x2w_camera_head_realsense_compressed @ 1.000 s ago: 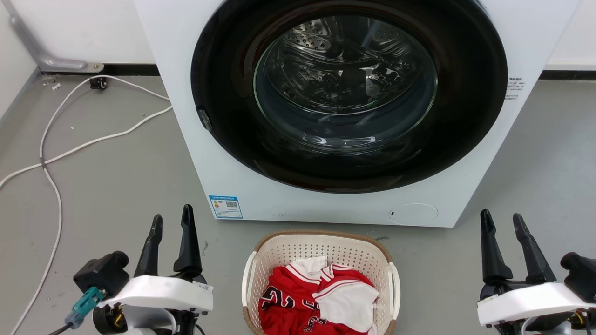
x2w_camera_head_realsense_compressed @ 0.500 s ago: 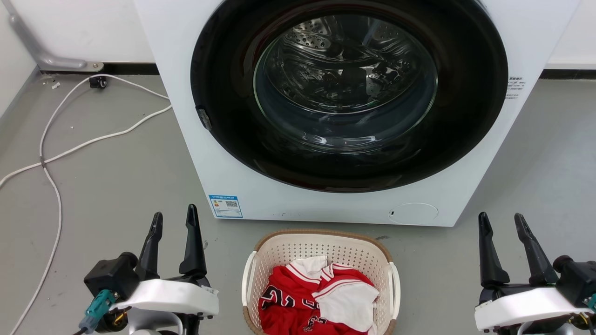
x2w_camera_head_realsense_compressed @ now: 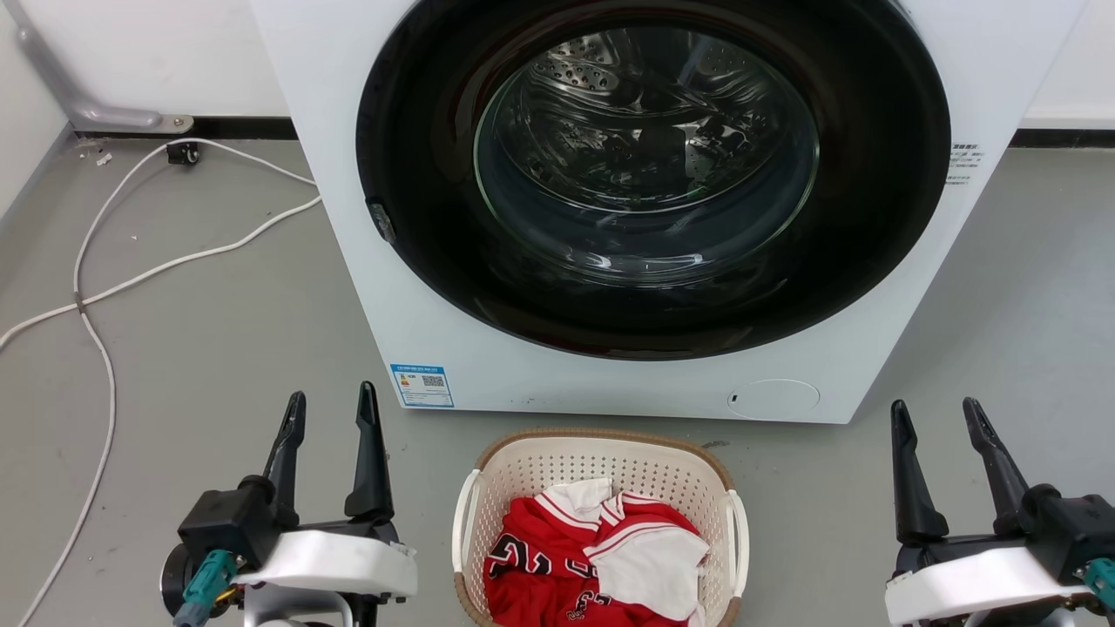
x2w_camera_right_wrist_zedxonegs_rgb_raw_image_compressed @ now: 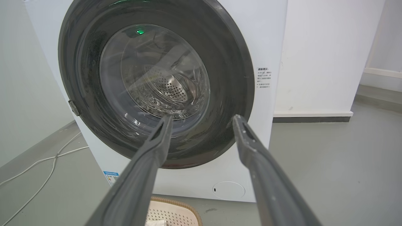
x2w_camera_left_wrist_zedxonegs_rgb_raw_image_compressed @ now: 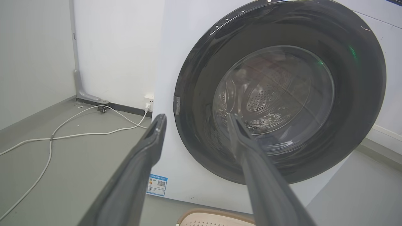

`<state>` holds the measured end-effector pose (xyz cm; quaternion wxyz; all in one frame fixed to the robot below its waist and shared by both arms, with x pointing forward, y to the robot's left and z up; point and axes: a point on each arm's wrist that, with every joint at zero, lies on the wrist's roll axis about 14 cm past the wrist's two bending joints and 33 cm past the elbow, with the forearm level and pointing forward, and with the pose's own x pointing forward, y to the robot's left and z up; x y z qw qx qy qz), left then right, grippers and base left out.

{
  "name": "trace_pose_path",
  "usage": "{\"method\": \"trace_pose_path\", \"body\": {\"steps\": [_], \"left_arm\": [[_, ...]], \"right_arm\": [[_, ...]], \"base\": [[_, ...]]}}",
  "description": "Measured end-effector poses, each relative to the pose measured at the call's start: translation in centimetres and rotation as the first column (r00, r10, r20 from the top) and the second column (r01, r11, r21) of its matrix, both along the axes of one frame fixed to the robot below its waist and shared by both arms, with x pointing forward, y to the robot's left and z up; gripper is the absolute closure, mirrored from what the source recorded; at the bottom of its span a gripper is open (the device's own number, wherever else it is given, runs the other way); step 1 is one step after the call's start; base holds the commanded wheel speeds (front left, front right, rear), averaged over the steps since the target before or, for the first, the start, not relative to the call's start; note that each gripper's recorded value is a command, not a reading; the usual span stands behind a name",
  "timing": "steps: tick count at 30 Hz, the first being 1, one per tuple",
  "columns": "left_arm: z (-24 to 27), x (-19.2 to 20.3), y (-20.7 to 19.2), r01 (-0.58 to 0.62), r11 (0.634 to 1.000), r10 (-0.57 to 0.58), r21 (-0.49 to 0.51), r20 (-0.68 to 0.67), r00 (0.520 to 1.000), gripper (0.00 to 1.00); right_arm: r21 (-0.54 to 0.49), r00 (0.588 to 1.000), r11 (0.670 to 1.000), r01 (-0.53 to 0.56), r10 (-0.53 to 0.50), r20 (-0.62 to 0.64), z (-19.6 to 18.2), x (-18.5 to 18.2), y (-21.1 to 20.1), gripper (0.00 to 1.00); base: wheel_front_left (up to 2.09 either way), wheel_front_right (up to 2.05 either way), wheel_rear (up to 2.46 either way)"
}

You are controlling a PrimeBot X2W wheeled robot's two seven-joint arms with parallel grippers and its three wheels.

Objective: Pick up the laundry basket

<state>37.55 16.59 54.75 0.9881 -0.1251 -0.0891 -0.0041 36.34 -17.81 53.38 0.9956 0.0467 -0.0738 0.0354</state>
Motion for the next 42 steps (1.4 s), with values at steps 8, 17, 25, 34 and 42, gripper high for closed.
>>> {"method": "trace_pose_path", "body": {"steps": [8, 17, 25, 34, 42], "left_arm": [[0.0, -0.2, -0.3, 0.001, 0.998, -0.002, 0.059, 0.011, 1.000, 0.00], [0.4, -0.4, -0.4, -0.004, 0.992, 0.000, 0.125, 0.034, 0.999, 0.00], [0.3, -0.6, -0.1, -0.014, 0.987, 0.007, 0.160, 0.042, 0.999, 0.00], [-0.3, -0.8, 0.2, -0.013, 0.986, 0.009, 0.166, 0.024, 1.000, 0.00], [-1.1, -1.0, 0.2, -0.012, 0.983, 0.012, 0.184, -0.002, 1.000, 0.00]], "right_arm": [[-0.061, 1.000, 0.998, 0.000, 0.001, 0.011, 0.0, -0.2, 0.1, 0.00], [-0.123, 1.000, 0.992, -0.003, 0.005, 0.017, 0.0, -0.4, 0.2, 0.00], [-0.162, 1.000, 0.987, -0.008, 0.013, 0.027, 0.1, -0.4, 0.4, 0.00], [-0.161, 1.000, 0.987, -0.006, 0.008, 0.014, -0.4, -0.6, 0.3, 0.00], [-0.162, 1.000, 0.987, -0.009, 0.009, 0.002, -0.7, -0.7, 0.3, 0.00]], "base": [[0.00, 0.00, 0.00], [0.00, 0.00, 0.00], [0.00, 0.00, 0.00], [0.00, 0.00, 0.00], [0.00, 0.00, 0.00]]}}
